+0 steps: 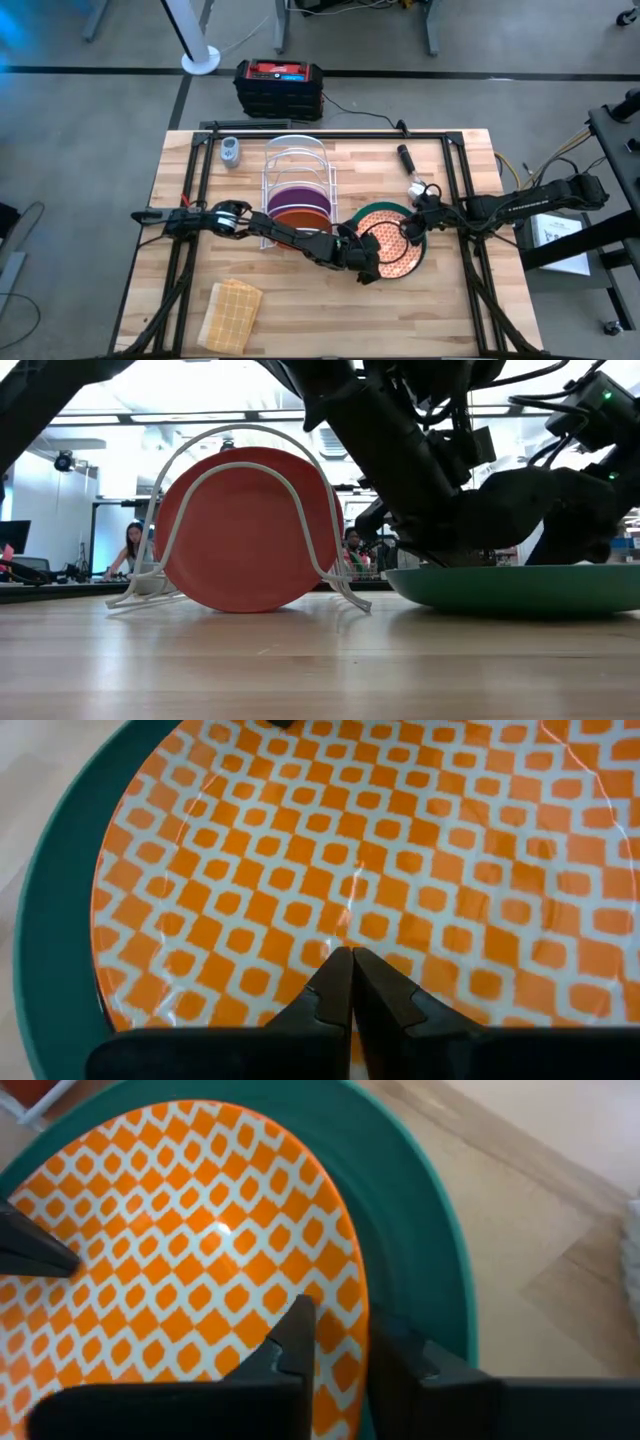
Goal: Sort dishes
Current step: Put the orange/white plate into the dish rack
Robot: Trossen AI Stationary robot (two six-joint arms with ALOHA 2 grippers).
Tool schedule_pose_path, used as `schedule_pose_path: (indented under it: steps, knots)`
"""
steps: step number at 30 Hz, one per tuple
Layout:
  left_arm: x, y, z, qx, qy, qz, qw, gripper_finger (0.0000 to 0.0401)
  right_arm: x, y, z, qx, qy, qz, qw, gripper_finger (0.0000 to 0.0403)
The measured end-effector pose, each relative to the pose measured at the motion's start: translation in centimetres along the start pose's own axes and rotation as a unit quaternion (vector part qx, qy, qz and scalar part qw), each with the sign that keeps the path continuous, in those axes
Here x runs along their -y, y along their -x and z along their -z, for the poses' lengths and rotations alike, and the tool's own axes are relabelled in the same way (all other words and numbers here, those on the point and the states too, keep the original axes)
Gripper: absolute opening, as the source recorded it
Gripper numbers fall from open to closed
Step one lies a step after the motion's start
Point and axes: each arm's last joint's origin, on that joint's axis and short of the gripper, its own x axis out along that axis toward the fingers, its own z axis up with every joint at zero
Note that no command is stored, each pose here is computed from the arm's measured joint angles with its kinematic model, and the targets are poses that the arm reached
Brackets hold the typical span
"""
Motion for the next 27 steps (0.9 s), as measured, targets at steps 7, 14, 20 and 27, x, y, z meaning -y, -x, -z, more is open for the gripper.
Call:
schedule_pose_path:
  steps: [7, 14, 20, 27]
  knots:
    - [-0.1, -0.2, -0.2, 0.018, 0.007, -0.014, 1.0, 0.0, -0.1, 0.3, -0.2, 0.016, 0.018, -0.007, 1.0, 0.0003]
    - [-0.1, -0.1, -0.3, 0.023, 0.005, -0.023, 0.999, 0.0, -0.3, 1.1, -0.6, 0.02, 0.024, -0.038, 0.999, 0.0002]
    - [-0.2, -0.1, -0.3, 0.025, -0.005, -0.029, 0.999, 0.0, -0.3, 1.3, -0.4, -0.006, 0.014, -0.053, 0.998, 0.0002]
    - [-0.4, -0.3, -0.4, 0.033, -0.009, -0.047, 0.998, 0.0, -0.4, 1.5, -0.5, -0.005, 0.018, -0.065, 0.998, 0.0002]
